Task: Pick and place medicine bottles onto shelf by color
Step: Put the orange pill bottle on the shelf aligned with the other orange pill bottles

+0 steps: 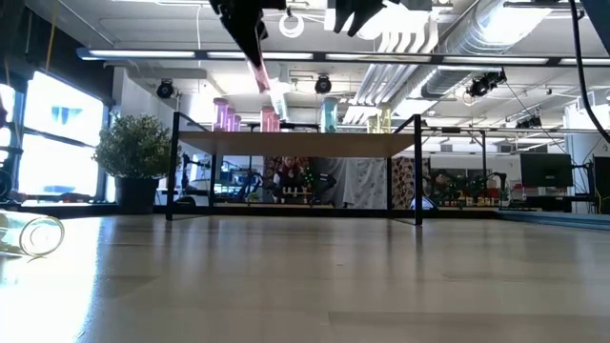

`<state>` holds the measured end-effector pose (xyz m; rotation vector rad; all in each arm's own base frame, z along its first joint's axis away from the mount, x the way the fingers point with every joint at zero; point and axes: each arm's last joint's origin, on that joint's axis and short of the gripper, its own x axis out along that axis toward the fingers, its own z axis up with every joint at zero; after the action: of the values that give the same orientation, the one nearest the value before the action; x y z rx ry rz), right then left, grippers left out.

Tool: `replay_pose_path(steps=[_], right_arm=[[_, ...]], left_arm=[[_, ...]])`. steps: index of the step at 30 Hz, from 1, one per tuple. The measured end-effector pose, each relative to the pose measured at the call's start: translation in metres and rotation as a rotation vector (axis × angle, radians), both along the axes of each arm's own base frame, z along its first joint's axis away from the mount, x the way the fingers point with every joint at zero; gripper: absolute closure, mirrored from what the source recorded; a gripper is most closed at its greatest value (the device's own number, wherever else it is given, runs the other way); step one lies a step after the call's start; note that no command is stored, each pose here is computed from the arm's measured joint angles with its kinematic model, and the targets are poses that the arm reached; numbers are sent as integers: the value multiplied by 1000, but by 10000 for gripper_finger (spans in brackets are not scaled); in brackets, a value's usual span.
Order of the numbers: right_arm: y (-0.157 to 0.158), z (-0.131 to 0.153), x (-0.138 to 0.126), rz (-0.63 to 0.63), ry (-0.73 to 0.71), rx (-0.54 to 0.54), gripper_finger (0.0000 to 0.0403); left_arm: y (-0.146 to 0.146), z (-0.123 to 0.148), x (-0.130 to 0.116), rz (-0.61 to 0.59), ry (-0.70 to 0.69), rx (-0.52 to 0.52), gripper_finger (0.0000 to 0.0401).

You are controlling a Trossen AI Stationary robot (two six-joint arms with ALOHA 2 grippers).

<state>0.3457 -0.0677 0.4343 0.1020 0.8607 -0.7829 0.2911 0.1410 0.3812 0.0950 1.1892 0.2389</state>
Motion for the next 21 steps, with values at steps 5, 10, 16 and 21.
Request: replay_pose_path(steps=[5, 10, 16, 21], right_arm=[[-2, 0, 0, 22, 23, -11, 210], [-5, 0, -1, 22, 31, -17, 210], [-10, 0, -2, 19, 43, -30, 210], [-12, 0, -2, 15, 43, -30, 210]], left_arm=[[7, -16, 12, -6, 110, 11, 288], [11, -28, 20, -23, 154, 4, 288], [15, -40, 28, -57, 189, 1, 288], [19, -51, 35, -75, 225, -3, 288]])
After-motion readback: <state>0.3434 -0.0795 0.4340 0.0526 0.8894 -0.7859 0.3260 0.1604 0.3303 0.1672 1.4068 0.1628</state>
